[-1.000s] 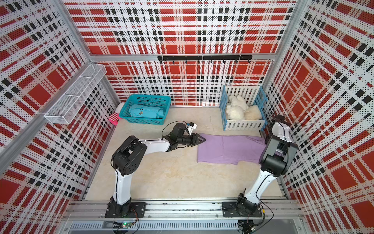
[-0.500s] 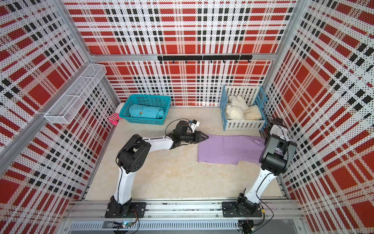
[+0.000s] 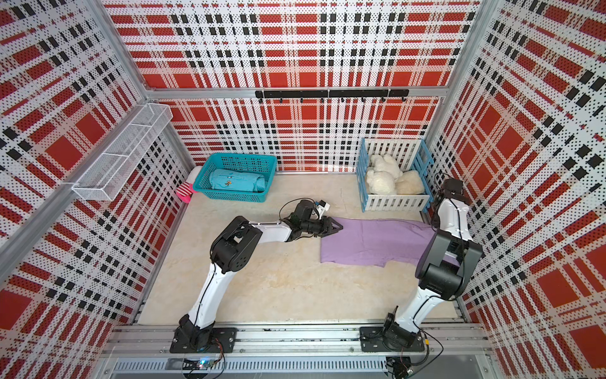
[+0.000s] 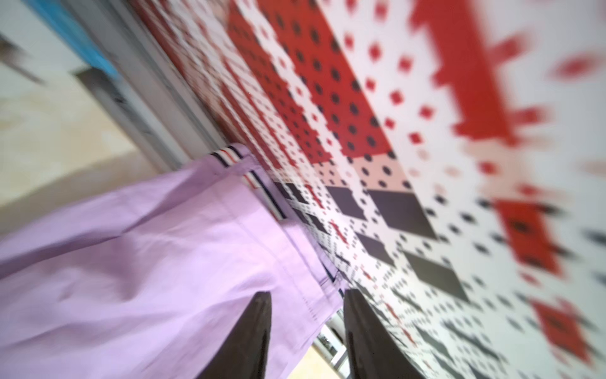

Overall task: Roll up the long pants
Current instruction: Fold the long pant at the center of the board, then adjust the long pant at the center of the board.

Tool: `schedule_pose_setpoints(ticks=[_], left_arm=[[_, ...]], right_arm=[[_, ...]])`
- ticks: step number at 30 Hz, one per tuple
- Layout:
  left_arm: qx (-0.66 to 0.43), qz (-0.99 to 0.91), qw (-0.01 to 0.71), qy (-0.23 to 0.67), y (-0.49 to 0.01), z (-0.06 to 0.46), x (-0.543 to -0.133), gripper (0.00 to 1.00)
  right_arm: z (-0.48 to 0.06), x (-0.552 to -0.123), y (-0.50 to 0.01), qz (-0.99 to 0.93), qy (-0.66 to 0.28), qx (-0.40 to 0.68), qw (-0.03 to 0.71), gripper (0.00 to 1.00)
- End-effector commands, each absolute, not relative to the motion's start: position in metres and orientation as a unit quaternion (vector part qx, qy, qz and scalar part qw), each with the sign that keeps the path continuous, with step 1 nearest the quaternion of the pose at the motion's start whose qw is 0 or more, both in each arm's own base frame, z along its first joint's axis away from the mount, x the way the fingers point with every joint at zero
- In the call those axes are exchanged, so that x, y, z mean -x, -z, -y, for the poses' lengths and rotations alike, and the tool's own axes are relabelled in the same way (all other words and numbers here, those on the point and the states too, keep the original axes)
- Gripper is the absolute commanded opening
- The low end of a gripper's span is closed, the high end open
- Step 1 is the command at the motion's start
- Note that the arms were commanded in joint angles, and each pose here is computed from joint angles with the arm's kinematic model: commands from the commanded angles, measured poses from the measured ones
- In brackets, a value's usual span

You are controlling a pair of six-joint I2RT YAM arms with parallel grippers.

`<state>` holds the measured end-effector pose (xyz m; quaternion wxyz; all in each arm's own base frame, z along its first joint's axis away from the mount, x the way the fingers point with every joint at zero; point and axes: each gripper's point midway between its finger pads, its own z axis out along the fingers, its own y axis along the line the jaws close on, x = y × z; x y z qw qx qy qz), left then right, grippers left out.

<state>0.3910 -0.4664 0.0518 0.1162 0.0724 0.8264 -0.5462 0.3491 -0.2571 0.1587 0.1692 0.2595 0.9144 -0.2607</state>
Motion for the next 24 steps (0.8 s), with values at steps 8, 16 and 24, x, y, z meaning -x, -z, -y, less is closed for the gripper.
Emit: schedule_pose_setpoints(ticks=[8, 16, 24], left_arm=[[0.002, -0.897, 0.075, 0.435, 0.03, 0.398, -0.351, 0.4], [0.044, -0.924, 0.139, 0.354, 0.007, 0.31, -0.308, 0.38], [0.052, -0.912, 0.221, 0.342, -0.048, 0.269, -0.284, 0.38]], right_arm=[[0.146, -0.368, -0.123, -0.957, 0.181, -0.175, 0.144, 0.42], [0.032, -0.372, -0.083, -0.982, 0.135, -0.074, 0.107, 0.41], [0.021, -0.362, -0.127, -0.973, 0.112, -0.105, 0.175, 0.41]])
